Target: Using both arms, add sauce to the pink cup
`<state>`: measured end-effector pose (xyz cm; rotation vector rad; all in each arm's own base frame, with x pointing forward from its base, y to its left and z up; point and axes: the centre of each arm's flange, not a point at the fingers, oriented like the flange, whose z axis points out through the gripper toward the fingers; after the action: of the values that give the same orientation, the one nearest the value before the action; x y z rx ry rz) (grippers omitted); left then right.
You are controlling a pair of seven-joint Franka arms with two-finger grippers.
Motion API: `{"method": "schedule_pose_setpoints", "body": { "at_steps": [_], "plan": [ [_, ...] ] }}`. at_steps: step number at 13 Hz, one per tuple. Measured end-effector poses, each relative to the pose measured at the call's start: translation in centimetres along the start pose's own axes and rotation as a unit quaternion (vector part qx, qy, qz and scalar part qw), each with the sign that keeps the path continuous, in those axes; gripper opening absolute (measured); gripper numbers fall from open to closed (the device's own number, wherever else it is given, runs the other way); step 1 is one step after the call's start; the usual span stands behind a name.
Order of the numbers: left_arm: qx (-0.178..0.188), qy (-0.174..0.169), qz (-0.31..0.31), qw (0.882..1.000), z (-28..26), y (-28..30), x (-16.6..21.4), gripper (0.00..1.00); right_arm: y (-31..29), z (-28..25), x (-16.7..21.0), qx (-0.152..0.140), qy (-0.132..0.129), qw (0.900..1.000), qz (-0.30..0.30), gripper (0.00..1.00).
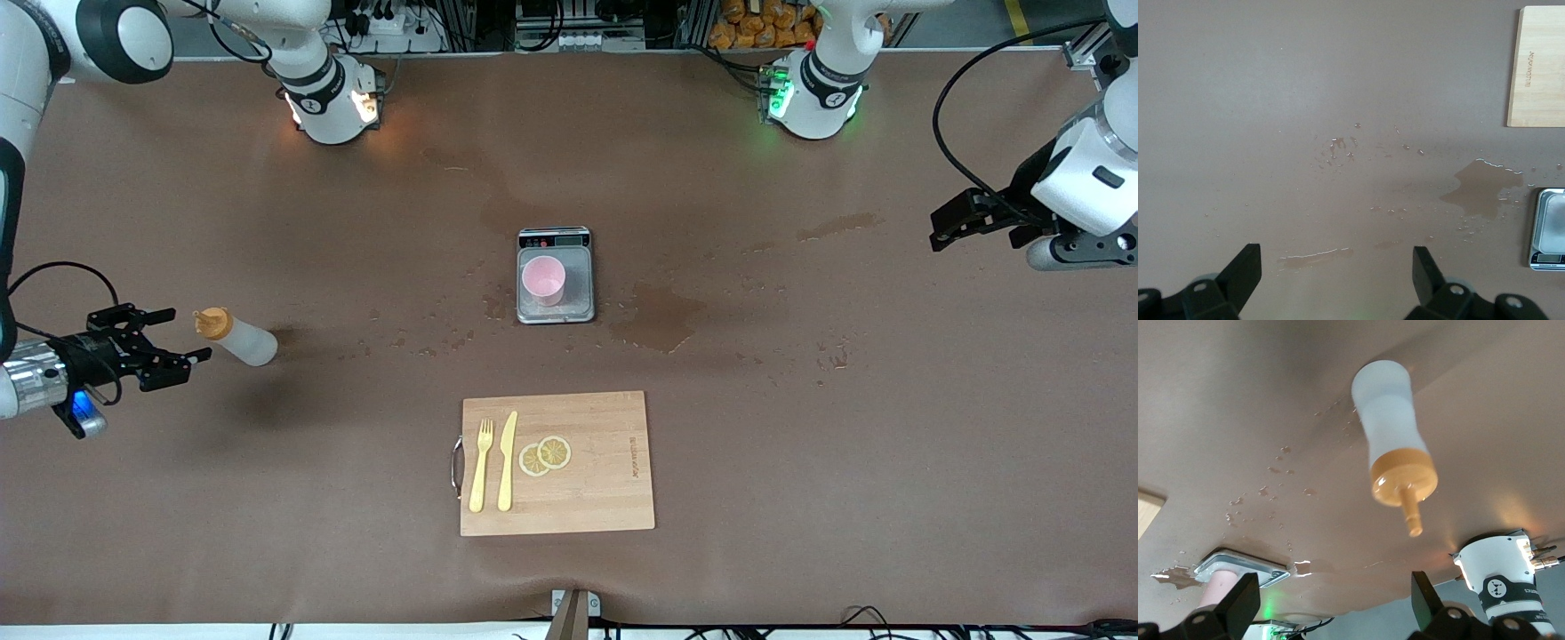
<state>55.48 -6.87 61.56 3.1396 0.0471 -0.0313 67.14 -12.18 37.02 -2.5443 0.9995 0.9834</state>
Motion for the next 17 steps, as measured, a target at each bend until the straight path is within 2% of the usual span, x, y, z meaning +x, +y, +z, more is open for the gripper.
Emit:
{"method": "schedule_pose_setpoints", "body": {
  "at_steps": [2,4,7,10,13,15,17],
  "plan": [
    [0.000,0.001,0.000,1.000,-0.1,-0.1,0.0,1.00,-2.1,-2.1,-4.1,-0.013,0.036,0.999,-0.020,1.00],
    [0.000,0.001,0.003,1.000,-0.1,-0.1,0.0,1.00,-5.3,-3.7,-10.2,-0.033,0.080,0.995,-0.051,1.00],
    [0.000,0.000,0.013,1.000,-0.1,-0.5,0.0,1.00,-9.6,-4.4,-18.8,-0.054,0.130,0.986,-0.093,1.00],
    [0.000,0.002,0.011,1.000,-0.2,-0.8,0.0,1.00,-10.3,-5.7,-24.1,-0.069,0.176,0.976,-0.111,1.00],
    [0.000,0.003,0.011,1.000,-0.3,-0.8,0.0,1.00,-11.7,-5.8,-30.2,-0.089,0.221,0.961,-0.138,1.00],
    [0.000,0.004,0.011,1.000,-0.3,-0.8,0.0,1.00,-11.8,-5.9,-32.1,-0.085,0.241,0.954,-0.157,1.00],
    [0.000,0.004,0.011,1.000,-0.3,-0.8,0.0,1.00,-11.4,-6.0,-32.1,-0.081,0.268,0.941,-0.190,1.00]
  ]
}}
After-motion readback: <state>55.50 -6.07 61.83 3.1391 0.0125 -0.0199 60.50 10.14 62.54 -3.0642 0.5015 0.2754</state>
